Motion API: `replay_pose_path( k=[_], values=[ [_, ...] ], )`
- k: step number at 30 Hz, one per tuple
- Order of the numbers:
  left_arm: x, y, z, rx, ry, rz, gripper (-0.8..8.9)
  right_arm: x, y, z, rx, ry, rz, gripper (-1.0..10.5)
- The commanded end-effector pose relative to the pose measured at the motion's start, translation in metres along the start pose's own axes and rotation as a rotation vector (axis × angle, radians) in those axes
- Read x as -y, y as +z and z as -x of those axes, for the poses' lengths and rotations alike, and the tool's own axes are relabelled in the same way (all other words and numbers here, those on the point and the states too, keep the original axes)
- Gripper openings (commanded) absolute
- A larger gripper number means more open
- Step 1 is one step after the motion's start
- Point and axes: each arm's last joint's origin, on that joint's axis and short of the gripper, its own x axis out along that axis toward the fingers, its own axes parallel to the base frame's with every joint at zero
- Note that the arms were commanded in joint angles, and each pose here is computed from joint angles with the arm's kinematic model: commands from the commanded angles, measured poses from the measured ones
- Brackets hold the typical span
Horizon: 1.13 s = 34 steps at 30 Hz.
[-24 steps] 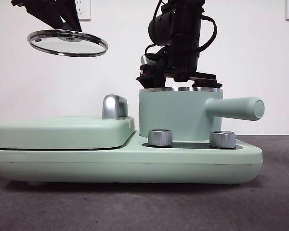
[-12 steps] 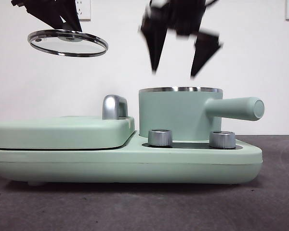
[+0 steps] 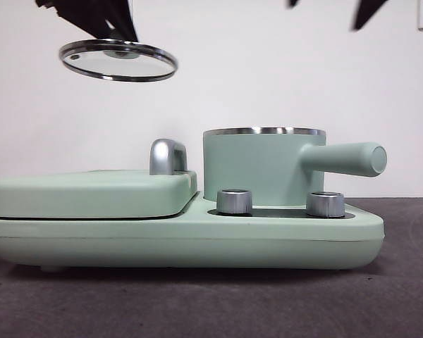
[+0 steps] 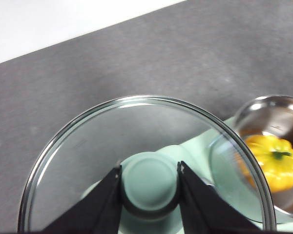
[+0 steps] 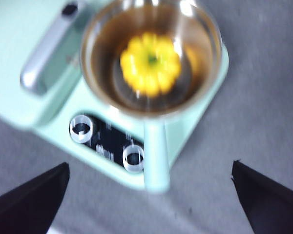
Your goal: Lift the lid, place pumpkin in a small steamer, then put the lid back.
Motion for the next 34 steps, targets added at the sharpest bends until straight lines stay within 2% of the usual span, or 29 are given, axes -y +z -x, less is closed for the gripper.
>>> replay_pose_path(
  k=[1,7,13,17,25,34],
  values=[
    [0.013,0.011,0.005,0.055,-0.031,-0.025,0.18,-0.002,-0.041,0.019,-0.003,0.007,0.024,5.4],
    [0.041,0.012,-0.002,0.057,-0.100,-0.072,0.18,-0.004,-0.110,0.032,0.242,0.071,0.035,5.4],
    [0.070,0.013,-0.016,0.072,-0.169,-0.133,0.18,0.001,-0.174,0.030,0.358,0.127,0.000,5.4],
    [0.090,0.013,-0.028,0.096,-0.212,-0.185,0.18,0.006,-0.203,0.031,0.419,0.145,-0.036,5.4],
    [0.120,0.008,-0.062,0.118,-0.270,-0.234,0.18,0.010,-0.224,0.043,0.532,0.179,-0.035,5.4],
    [0.130,0.003,-0.090,0.128,-0.279,-0.256,0.18,0.008,-0.224,0.045,0.553,0.227,-0.022,5.4]
  ],
)
